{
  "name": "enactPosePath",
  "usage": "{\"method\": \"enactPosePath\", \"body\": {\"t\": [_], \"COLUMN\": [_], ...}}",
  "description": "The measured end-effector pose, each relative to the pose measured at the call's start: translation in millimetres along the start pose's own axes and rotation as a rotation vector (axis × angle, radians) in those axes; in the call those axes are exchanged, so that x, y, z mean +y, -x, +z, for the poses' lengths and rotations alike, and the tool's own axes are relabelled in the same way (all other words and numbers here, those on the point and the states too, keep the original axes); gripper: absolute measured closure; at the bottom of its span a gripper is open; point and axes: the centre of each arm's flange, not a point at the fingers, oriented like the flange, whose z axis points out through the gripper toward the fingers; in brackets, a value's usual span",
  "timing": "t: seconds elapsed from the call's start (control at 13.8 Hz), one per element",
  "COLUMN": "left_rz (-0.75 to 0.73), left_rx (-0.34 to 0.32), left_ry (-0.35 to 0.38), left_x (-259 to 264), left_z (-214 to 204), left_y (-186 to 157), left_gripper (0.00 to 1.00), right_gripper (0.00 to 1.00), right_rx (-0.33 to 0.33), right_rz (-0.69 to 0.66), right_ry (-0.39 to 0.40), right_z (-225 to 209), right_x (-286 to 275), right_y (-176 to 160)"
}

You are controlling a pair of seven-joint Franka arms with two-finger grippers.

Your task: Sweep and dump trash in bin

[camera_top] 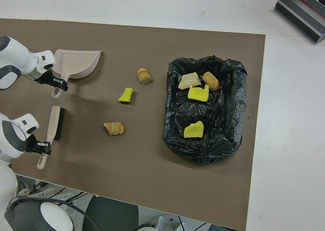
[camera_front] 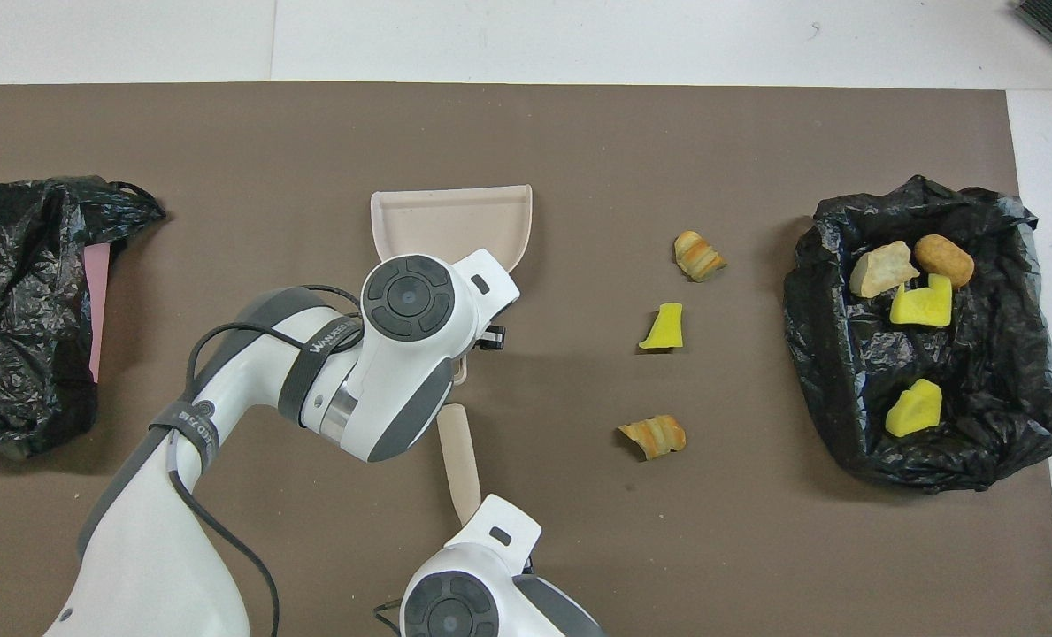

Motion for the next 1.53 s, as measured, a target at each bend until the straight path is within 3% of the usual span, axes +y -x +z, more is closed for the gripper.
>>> {"method": "enactPosePath", "body": {"t": [0.29, 0.44, 0.8, 1.09, 1.53], "left_rz": [0.045, 0.120, 0.435, 0.759, 1.189], "left_rx": [0.036, 0.019, -0.009, -0.050, -0.112], "left_ry": [-0.010, -0.022, -0.037, -0.031, 0.007], "left_x": [-35, -64, -147, -202, -253], "left_z": [-22, -44, -102, -115, -100], "left_y": [-23, -32, -36, -33, -23], "left_gripper": [0.68, 0.68, 0.68, 0.68, 0.68], "right_gripper": [0.74, 0.74, 0.74, 0.74, 0.74], "right_rx": [0.021, 0.014, -0.003, -0.046, -0.144], "right_rz": [0.002, 0.018, 0.196, 0.475, 0.664], "right_ry": [-0.013, 0.009, 0.077, 0.131, 0.185], "right_z": [-15, -40, -93, -86, -47], "right_x": [1, 14, 86, 120, 201], "right_y": [1, 6, 25, 20, 0]}}
